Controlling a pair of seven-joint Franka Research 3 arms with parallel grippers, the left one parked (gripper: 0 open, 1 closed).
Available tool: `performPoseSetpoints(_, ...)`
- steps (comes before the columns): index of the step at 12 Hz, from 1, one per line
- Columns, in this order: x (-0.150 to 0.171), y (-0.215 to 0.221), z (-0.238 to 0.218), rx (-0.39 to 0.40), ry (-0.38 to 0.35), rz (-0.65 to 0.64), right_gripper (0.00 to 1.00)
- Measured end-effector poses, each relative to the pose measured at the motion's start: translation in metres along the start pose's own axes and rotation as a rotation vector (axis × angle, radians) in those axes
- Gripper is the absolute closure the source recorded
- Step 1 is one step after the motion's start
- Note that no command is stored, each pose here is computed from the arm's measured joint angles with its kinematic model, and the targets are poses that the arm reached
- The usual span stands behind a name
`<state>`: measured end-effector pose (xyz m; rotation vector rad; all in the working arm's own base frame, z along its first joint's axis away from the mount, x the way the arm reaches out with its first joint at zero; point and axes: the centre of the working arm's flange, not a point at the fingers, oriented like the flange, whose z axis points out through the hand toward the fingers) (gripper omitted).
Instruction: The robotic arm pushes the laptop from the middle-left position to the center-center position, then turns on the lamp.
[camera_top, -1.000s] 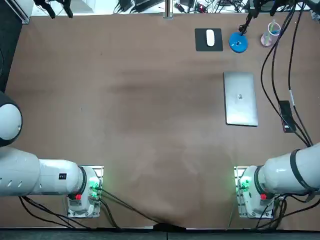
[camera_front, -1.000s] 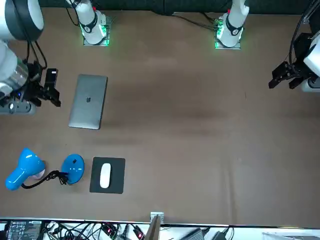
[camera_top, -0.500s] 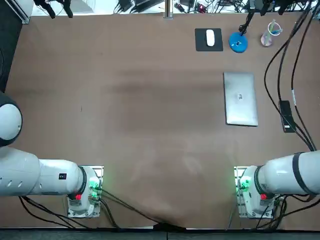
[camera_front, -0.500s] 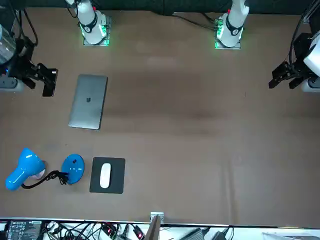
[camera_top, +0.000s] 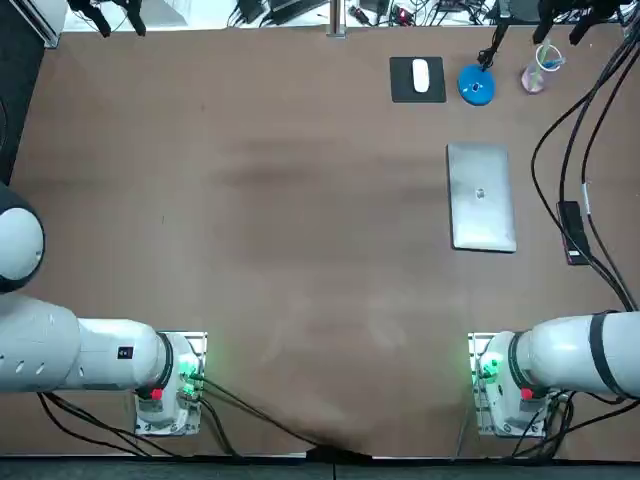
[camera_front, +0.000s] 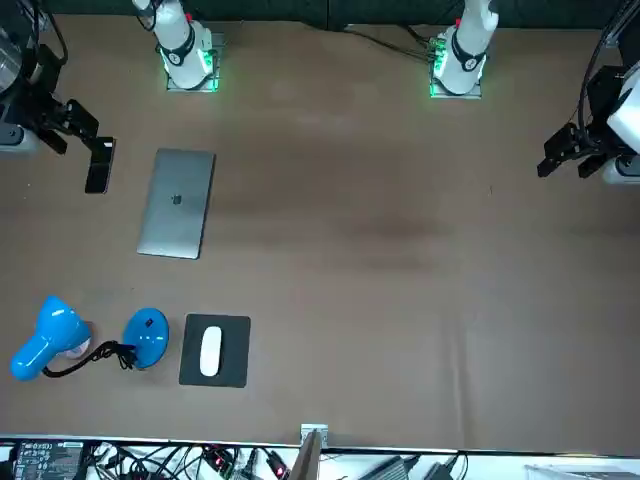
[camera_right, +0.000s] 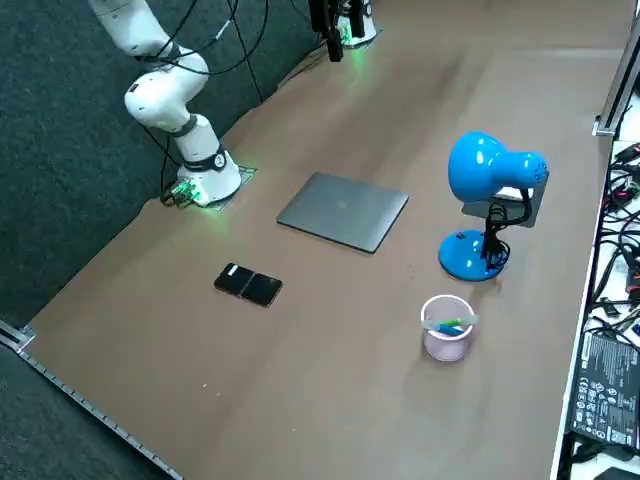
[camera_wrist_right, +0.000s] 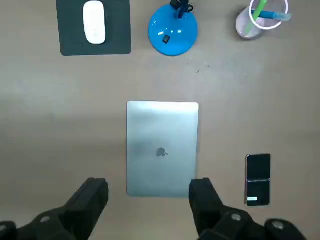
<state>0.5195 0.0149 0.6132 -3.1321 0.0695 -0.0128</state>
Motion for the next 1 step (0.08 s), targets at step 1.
performPoseSetpoints(1,-0.0022,-0.0002,-0.0006,0.000,0.001,0.000,0.00)
